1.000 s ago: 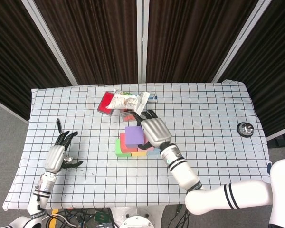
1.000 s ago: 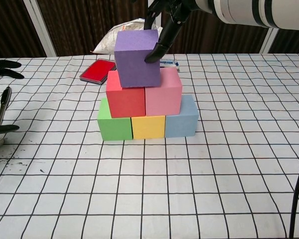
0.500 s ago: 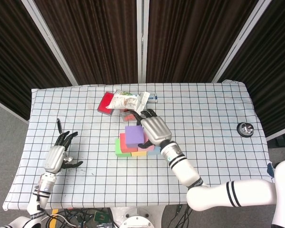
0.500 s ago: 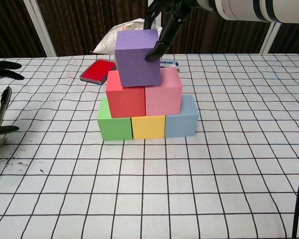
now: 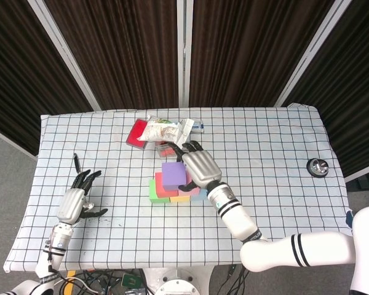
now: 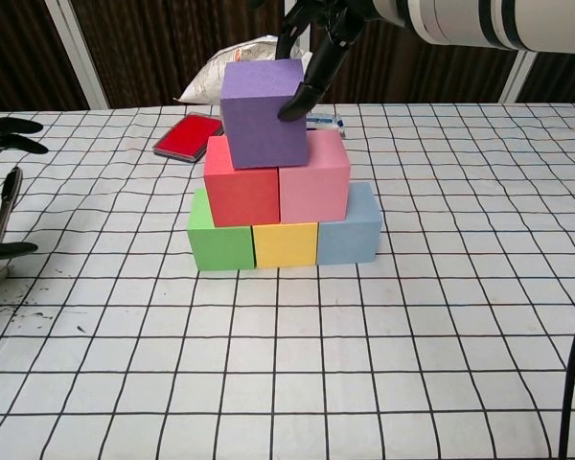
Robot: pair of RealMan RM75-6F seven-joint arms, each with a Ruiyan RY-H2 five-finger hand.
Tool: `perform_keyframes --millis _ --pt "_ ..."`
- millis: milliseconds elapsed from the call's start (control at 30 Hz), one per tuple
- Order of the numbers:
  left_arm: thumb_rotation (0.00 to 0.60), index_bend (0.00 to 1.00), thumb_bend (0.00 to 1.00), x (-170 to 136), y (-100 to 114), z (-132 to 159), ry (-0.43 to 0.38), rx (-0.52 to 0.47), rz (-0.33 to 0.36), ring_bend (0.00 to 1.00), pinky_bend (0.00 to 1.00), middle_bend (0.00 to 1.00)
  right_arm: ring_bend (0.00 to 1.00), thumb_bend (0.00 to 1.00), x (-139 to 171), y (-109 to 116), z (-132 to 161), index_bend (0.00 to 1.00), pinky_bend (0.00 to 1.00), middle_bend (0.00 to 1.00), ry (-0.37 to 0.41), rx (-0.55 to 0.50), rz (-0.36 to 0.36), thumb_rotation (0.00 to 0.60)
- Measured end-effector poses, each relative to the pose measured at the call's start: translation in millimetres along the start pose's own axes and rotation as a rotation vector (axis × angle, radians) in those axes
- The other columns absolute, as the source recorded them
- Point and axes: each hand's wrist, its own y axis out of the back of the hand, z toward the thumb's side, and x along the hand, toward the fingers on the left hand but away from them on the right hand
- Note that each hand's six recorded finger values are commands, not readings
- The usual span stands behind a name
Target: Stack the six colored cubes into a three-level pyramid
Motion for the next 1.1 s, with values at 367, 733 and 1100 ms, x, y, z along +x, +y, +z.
perform_keyframes --millis 367,733,1100 --pt "0.600 0.09 0.00 -0.4 -0.2 -0.7 0.003 -0.003 -0.001 0.00 0.01 0.13 0.11 0.14 -0.9 -0.8 0.6 0.00 0.00 0.48 0.009 0.000 0.009 0.600" --pt "0.600 0.09 0.00 -0.5 -0.4 -1.2 0.005 -0.002 0.002 0.00 0.01 0.13 0.11 0.14 -1.3 -0.9 -0.5 0.00 0.00 0.48 0.008 0.007 0.008 0.600" --pt "0.600 0.09 0.00 -0.7 -0.1 -1.9 0.008 -0.002 0.007 0.00 0.01 0.13 0.11 0.15 -2.3 -3.1 -1.1 0.00 0.00 0.48 0.006 -0.007 0.012 0.600"
